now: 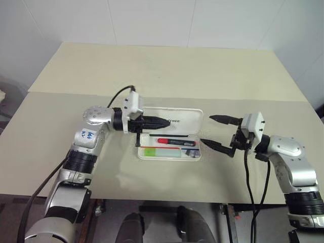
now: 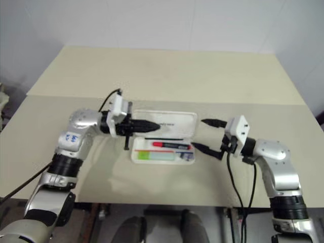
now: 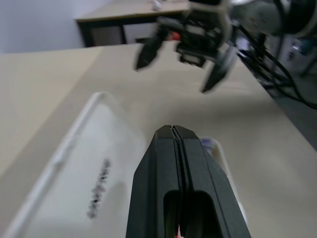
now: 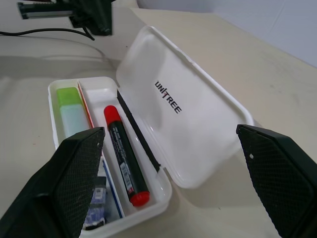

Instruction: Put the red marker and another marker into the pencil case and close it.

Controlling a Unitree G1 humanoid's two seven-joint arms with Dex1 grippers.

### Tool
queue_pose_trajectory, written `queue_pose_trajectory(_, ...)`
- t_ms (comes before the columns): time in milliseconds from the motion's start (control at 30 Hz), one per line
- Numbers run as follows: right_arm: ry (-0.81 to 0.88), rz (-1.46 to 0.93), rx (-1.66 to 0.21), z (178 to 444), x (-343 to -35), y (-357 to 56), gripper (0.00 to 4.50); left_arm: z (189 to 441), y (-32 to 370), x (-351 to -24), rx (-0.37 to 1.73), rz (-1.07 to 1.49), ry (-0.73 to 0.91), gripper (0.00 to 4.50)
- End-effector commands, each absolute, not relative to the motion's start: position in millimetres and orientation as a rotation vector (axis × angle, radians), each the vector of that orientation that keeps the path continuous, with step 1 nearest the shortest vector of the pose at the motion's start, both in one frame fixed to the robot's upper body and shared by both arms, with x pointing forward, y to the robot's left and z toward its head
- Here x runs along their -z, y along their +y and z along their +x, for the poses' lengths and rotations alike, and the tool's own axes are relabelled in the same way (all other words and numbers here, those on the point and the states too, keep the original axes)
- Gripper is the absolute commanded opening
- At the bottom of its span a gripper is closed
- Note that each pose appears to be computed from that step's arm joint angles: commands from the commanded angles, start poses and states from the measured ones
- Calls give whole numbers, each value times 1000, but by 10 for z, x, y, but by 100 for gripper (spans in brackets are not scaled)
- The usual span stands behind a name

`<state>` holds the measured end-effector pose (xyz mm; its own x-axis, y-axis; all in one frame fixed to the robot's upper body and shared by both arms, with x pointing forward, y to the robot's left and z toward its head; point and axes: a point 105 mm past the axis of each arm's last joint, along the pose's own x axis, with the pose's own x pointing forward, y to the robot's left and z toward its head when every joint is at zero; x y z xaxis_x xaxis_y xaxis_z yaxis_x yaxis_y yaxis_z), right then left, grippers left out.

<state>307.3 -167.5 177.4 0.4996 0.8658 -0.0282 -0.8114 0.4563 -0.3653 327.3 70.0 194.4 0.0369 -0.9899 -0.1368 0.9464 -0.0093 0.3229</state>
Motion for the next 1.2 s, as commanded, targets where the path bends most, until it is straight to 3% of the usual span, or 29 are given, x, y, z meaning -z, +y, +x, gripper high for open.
queue_pose_trajectory(33,-218,-371,-1024,3029,-1911,-1728,450,3244,704,-2012,1539,391,-198,3)
queue_pose_trajectory(167,-209,-356,-1023,2976,-1848,-1707,450,3196,697,-2313,1510,260,-366,3)
queue_pose_trajectory(300,-207,-344,-1023,2953,-1817,-1682,450,3246,781,-2451,1411,203,-434,3)
queue_pose_trajectory(567,-203,-345,-1022,2942,-1829,-1727,450,3717,1275,-2193,1040,301,-290,3)
queue_pose_trajectory(767,-227,-333,-1047,2853,-1962,-1798,450,4029,1637,-2139,776,295,-268,3)
queue_pose_trajectory(967,-205,-344,-1048,2821,-1949,-1800,450,4159,1611,-2054,736,280,-224,3)
queue_pose_trajectory(1200,-200,-346,-1039,2800,-1946,-1784,450,4006,1248,-1842,984,273,-154,3)
